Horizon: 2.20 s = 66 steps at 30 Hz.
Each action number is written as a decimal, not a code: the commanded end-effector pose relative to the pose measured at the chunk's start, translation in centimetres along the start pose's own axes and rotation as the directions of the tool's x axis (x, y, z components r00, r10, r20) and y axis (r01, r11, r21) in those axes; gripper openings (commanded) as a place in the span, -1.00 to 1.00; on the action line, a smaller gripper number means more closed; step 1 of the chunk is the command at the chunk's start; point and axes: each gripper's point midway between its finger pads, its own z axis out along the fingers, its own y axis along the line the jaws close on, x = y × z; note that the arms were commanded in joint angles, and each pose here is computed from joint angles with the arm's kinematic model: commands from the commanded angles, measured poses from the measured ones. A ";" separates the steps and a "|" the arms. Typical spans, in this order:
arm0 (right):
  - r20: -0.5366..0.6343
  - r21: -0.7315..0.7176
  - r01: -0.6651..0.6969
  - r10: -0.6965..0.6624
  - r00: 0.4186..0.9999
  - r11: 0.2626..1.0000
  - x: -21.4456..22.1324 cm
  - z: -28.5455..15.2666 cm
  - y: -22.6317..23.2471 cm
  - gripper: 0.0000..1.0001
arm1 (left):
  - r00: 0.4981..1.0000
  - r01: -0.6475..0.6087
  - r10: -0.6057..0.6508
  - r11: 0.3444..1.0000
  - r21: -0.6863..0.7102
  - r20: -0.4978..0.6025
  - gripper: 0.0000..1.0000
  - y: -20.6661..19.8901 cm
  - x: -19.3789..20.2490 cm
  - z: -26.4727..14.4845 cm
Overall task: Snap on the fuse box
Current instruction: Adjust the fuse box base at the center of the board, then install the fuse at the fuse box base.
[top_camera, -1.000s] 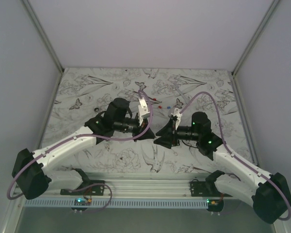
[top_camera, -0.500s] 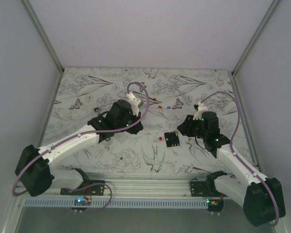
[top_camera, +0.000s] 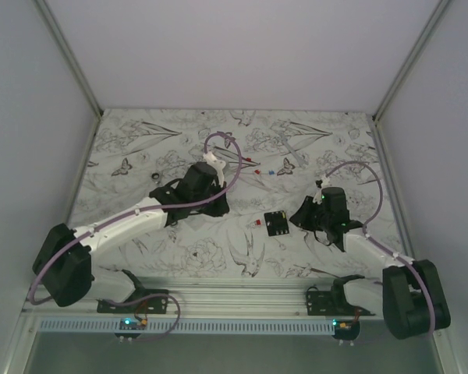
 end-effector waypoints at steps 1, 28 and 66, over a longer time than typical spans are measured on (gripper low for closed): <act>0.007 -0.063 -0.032 0.033 0.999 0.998 -0.1 1.0 1.0 -0.49 | 0.999 0.032 -0.033 0.999 -0.026 -0.024 -1.00 0.4 0.3 0.4; -0.030 -0.169 -0.061 0.056 0.998 0.984 4.6 3.2 10.6 -0.59 | 0.989 0.130 -0.135 0.988 -0.085 -0.060 -1.00 0.2 0.7 2.8; 0.281 0.363 0.037 -0.147 0.948 0.931 -3.6 -2.7 -4.1 1.00 | 0.932 -0.199 0.136 0.967 -0.162 -0.335 -1.00 -4.2 3.0 9.7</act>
